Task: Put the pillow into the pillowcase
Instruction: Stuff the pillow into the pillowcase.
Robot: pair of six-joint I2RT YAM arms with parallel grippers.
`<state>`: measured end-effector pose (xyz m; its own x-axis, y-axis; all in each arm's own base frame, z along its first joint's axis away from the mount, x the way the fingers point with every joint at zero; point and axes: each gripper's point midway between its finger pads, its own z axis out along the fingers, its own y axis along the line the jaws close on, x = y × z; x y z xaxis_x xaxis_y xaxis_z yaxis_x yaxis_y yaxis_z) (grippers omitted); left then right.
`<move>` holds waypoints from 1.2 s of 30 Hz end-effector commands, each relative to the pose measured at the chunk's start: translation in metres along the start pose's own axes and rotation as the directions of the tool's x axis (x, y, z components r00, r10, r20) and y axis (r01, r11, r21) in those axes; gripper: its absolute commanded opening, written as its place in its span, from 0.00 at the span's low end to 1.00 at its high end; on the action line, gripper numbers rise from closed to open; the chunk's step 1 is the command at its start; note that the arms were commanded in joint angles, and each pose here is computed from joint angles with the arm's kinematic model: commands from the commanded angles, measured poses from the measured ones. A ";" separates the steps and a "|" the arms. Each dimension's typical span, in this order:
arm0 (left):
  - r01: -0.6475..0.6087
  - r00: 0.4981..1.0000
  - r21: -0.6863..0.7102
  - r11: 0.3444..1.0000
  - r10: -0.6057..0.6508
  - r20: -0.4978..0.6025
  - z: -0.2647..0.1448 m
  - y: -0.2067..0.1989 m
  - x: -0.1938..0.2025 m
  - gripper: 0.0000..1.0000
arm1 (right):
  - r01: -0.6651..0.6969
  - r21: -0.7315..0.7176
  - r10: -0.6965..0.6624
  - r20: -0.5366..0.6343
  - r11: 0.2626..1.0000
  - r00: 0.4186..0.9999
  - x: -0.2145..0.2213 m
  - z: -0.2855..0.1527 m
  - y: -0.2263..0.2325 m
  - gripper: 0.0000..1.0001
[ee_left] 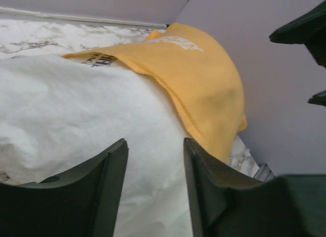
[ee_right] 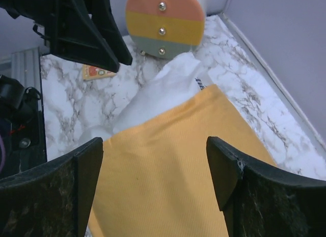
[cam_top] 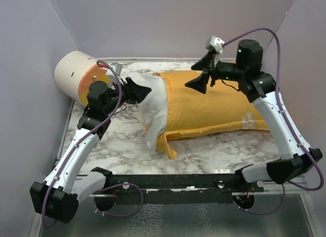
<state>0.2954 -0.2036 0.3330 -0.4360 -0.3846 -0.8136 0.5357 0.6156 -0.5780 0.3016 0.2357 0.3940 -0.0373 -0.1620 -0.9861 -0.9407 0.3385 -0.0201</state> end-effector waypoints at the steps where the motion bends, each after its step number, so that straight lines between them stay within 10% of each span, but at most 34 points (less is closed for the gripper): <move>1: 0.046 0.999 -0.052 0.998 -0.046 -0.001 0.005 0.042 0.012 0.45 | 0.019 0.067 -0.007 -0.173 0.998 0.985 0.008 0.047 0.004 0.82; 12: 0.182 0.980 0.050 0.982 -0.177 -0.089 0.033 0.062 0.058 0.50 | 0.136 0.227 -0.039 -0.387 0.964 0.921 0.056 0.118 -0.039 0.82; 26: 0.250 0.957 0.124 0.960 -0.225 -0.185 0.063 0.055 0.099 0.43 | 0.005 0.039 0.010 -0.373 0.999 0.928 0.068 0.128 0.003 0.02; 36: 0.178 0.984 0.333 0.926 -0.163 -0.072 0.088 -0.007 0.086 0.36 | -0.081 -0.318 0.033 -0.153 0.945 0.988 0.000 0.156 0.056 0.01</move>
<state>0.3271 -0.2786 0.2131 -0.6687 -0.3684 -0.6458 0.5180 0.3923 -0.7601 0.3435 0.3556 0.3169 -0.1748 -0.4481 -0.8767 -0.9503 0.3098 0.0312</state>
